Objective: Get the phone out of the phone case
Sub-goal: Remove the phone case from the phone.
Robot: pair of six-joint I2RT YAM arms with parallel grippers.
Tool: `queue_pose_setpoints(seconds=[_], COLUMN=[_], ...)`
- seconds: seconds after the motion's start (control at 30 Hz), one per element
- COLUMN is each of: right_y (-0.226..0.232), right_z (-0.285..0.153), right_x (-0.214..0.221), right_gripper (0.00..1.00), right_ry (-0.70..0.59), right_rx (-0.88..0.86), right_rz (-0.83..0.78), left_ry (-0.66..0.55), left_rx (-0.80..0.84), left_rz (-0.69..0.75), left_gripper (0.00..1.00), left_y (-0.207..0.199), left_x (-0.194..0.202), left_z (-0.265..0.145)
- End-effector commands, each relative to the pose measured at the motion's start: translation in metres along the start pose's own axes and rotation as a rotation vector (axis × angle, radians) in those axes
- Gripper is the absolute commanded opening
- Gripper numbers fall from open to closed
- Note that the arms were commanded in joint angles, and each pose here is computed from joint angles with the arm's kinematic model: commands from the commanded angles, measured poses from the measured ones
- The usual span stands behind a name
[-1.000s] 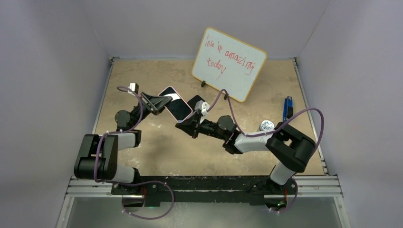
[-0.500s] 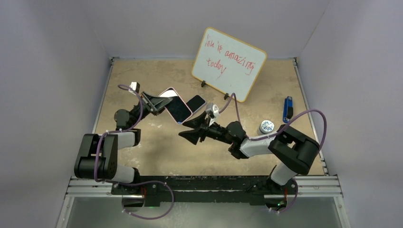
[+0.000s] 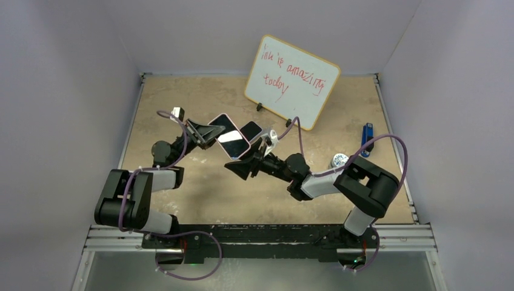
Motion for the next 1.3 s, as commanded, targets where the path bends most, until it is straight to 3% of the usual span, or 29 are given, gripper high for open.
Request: queue_pose_setpoints(seconds=[0.0,0.5,0.8,1.27], right_y=[0.018,0.032,0.035,0.036], right_z=[0.008,-0.017,-0.021,-0.021], right_x=[-0.046,-0.059,-0.066,-0.076], right_gripper=[0.59,0.54,0.42,0.34], right_ry=[-0.212,-0.219,-0.22,-0.237], right_rx=[-0.085,-0.085,-0.089,-0.145], right_rz=[-0.078,-0.146,-0.186,-0.212], left_ry=[-0.025,-0.033,-0.05,-0.014], left_rx=[0.237,0.23,0.188,0.137], left_rz=[0.147,0.114,0.141,0.1], left_gripper=[0.0,0.0,0.0,0.0], left_y=[-0.04,-0.047,-0.055,-0.059], left_x=[0.013,0.017,0.015,0.025], left_z=[0.002,0.007,0.01,0.012])
Point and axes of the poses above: each gripper's point midway between its finger pads, its own z axis out along the fingers, its own y axis along the line the jaws close on, x = y × z, the point moved 7 cm from there along -z, back along the fingers, and after that the axes turned 2 degrees about -z, right-handed, at the moved point
